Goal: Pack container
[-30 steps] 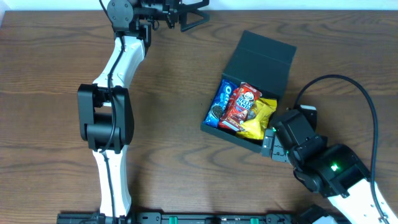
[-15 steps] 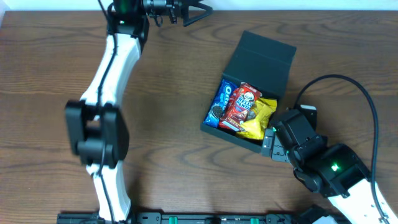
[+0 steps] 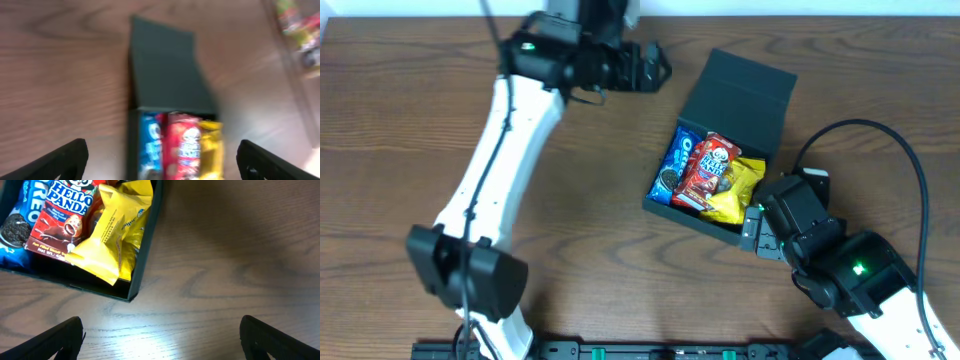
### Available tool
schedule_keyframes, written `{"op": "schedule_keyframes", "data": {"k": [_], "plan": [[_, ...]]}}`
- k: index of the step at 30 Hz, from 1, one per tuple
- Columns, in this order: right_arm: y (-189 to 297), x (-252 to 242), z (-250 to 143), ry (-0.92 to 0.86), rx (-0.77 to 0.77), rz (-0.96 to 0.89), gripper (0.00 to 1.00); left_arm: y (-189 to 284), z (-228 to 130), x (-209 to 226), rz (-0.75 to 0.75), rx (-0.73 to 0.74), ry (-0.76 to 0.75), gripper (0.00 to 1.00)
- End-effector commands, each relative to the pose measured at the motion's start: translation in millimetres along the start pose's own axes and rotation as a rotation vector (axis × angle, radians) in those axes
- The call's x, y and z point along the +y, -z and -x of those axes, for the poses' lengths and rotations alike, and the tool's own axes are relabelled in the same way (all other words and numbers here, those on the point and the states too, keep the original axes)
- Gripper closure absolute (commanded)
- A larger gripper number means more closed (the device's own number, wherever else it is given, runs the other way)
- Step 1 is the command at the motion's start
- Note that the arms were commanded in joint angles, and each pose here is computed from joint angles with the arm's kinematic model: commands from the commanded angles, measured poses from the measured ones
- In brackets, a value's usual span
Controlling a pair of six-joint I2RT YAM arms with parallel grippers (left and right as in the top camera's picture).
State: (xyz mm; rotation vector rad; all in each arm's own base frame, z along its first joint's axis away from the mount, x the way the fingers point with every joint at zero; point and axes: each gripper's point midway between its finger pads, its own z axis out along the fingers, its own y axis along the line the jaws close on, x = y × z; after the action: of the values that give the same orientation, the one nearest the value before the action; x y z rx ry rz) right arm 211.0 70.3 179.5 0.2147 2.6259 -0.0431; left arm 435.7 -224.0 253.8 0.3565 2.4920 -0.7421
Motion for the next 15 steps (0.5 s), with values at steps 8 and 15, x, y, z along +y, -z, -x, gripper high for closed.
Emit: {"op": "schedule_keyframes", "data": {"k": [8, 15], "plan": [[2, -2, 4, 0.0, -0.013, -0.003, 0.01, -89, -10, 64, 0.1, 0.079, -0.097, 0.04], [2, -2, 4, 0.001, -0.013, -0.004, 0.01, -137, -12, 72, -0.034, 0.137, 0.02, 0.05]]}}
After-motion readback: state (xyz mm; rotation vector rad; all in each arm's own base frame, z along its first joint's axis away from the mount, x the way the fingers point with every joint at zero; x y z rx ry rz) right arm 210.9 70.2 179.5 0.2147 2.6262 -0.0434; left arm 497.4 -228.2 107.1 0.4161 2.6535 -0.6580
